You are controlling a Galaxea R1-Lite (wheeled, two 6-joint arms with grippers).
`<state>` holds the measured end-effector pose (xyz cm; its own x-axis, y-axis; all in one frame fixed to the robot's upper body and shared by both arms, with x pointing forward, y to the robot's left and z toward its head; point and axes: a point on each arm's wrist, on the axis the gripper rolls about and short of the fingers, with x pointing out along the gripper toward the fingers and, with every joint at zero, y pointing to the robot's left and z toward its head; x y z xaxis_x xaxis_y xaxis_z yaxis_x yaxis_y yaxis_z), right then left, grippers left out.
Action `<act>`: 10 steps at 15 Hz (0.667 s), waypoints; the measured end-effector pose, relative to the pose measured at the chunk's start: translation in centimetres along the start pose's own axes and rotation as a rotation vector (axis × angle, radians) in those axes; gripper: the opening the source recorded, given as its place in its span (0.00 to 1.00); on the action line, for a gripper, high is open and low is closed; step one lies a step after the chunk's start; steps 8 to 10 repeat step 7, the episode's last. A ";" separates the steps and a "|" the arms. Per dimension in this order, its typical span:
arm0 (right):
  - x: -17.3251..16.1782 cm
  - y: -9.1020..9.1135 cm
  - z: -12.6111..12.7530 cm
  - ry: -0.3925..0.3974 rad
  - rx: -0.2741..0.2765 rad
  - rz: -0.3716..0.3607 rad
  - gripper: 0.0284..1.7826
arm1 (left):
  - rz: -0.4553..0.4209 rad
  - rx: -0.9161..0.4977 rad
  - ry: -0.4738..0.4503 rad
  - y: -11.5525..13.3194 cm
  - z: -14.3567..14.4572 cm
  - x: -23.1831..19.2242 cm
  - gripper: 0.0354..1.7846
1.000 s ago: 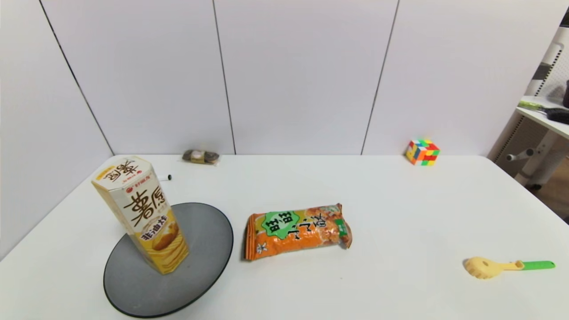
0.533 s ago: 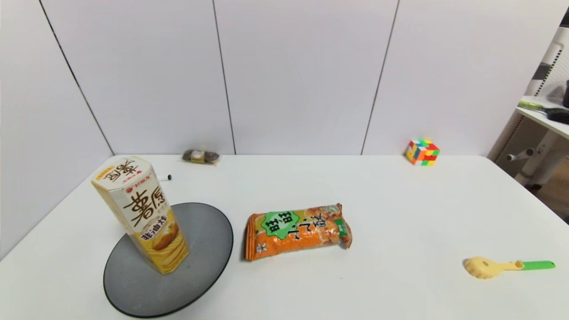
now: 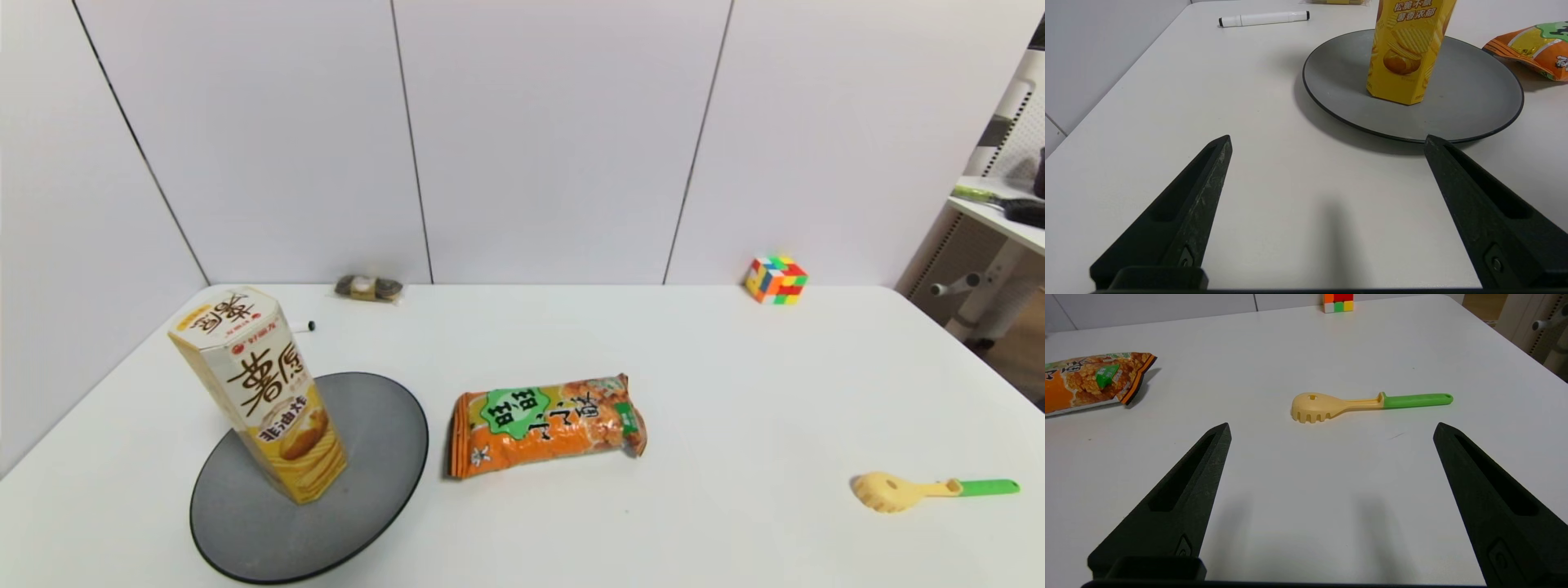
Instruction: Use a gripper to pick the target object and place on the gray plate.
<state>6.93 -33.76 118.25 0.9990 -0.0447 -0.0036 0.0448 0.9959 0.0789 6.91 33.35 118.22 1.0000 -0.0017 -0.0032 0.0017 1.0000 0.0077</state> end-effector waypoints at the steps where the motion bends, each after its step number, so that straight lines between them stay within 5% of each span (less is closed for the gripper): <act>1: 0.0 0.0 0.0 0.000 -0.002 -0.001 0.96 | 0.000 0.000 0.000 0.0 0.0 0.0 0.94; 10: 0.0 0.0 0.0 0.000 0.000 0.000 0.96 | 0.000 0.000 0.000 0.0 0.0 0.0 0.94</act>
